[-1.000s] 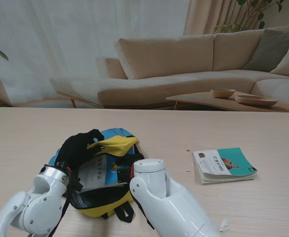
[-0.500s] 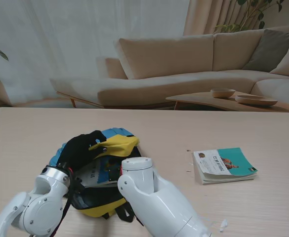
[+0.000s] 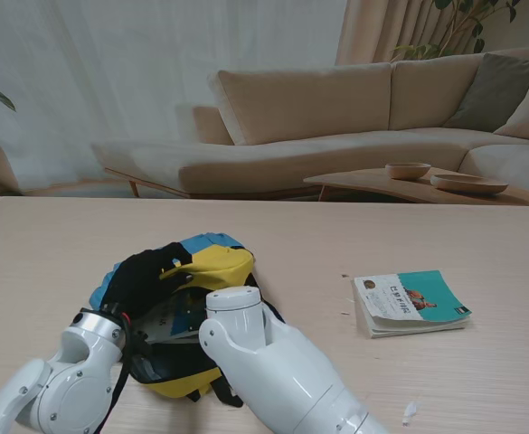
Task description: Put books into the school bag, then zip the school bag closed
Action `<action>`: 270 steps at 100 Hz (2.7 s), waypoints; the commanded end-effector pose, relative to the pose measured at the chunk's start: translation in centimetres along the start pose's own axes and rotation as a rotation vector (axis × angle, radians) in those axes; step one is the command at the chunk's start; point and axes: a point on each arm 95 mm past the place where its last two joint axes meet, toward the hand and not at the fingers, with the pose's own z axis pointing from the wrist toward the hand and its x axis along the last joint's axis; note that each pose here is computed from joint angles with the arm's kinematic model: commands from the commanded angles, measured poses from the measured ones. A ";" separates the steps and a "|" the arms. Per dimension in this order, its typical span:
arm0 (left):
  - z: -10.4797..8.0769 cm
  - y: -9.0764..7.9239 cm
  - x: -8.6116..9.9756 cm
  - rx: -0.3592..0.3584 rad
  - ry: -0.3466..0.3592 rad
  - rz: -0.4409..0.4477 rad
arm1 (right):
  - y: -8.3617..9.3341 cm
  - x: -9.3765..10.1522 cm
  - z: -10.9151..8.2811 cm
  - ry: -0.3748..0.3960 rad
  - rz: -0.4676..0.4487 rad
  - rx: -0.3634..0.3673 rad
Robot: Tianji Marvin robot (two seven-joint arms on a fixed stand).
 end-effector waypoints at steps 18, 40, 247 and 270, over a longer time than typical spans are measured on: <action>-0.4 -0.3 0.6 0.002 0.010 -0.004 | -1.6 0.4 -0.2 0.027 -0.003 0.033; -0.5 -0.3 0.7 0.001 0.014 -0.003 | -0.9 0.6 -0.4 0.061 -0.056 0.036; 2.4 0.1 -1.2 -0.050 -0.037 -0.007 | 9.4 -2.5 -7.7 0.253 -0.021 0.272; 2.2 0.5 -1.3 -0.092 -0.033 0.001 | 12.3 -3.2 -9.4 0.311 -0.032 0.335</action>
